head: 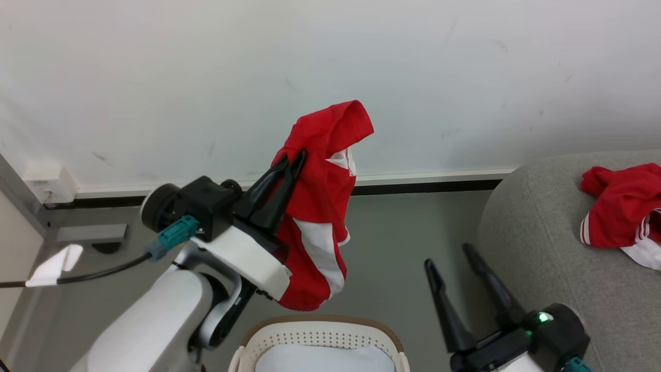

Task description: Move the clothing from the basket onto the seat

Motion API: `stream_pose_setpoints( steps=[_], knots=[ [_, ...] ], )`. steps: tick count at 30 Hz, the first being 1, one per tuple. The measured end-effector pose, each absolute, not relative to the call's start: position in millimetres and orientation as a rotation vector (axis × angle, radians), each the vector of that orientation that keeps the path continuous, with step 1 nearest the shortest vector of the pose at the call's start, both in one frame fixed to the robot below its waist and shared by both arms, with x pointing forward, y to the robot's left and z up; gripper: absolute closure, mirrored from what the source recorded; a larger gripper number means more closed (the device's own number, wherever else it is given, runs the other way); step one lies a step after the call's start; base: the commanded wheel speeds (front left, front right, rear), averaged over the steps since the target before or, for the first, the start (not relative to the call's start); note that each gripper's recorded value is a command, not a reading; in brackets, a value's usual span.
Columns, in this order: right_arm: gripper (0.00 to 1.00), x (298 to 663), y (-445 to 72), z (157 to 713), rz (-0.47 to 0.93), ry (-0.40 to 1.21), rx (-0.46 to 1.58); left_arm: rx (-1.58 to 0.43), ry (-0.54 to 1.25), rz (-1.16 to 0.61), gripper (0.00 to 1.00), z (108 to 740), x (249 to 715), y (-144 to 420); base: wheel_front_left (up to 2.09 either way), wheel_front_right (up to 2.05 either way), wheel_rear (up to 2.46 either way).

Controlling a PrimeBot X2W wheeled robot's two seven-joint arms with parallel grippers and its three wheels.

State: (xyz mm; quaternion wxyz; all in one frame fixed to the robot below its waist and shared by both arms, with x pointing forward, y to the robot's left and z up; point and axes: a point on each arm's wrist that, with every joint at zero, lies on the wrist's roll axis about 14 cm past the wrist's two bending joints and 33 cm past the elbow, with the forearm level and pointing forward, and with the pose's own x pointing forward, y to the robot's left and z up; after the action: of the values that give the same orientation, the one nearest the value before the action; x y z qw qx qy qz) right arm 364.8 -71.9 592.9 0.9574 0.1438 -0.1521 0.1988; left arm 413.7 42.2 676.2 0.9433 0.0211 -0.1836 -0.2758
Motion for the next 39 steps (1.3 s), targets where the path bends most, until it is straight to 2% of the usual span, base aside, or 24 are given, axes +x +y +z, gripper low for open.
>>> stream_pose_setpoints(
  steps=[12,26,27,29,39],
  knots=[
    [0.0,341.2,22.5,551.7,0.701,-0.136,0.267,0.028,-0.334,-0.584,1.0,661.1,398.3,36.5,0.0,0.0,0.0],
    [0.0,342.8,78.8,527.5,0.874,-0.022,0.225,-0.008,-0.313,-0.602,1.0,654.9,361.9,31.5,0.0,0.0,0.0],
    [0.05,343.1,80.9,528.2,0.879,-0.022,0.228,-0.008,-0.312,-0.596,1.0,654.7,360.2,33.2,0.0,0.0,0.0],
    [1.0,342.3,85.2,529.3,0.891,-0.022,0.229,-0.017,-0.308,-0.585,1.0,654.5,356.9,36.0,0.0,0.0,0.0],
    [1.0,338.8,92.5,532.3,0.912,-0.018,0.252,-0.02,-0.307,-0.547,1.0,654.9,356.0,47.6,0.0,0.0,0.0]
  ],
)
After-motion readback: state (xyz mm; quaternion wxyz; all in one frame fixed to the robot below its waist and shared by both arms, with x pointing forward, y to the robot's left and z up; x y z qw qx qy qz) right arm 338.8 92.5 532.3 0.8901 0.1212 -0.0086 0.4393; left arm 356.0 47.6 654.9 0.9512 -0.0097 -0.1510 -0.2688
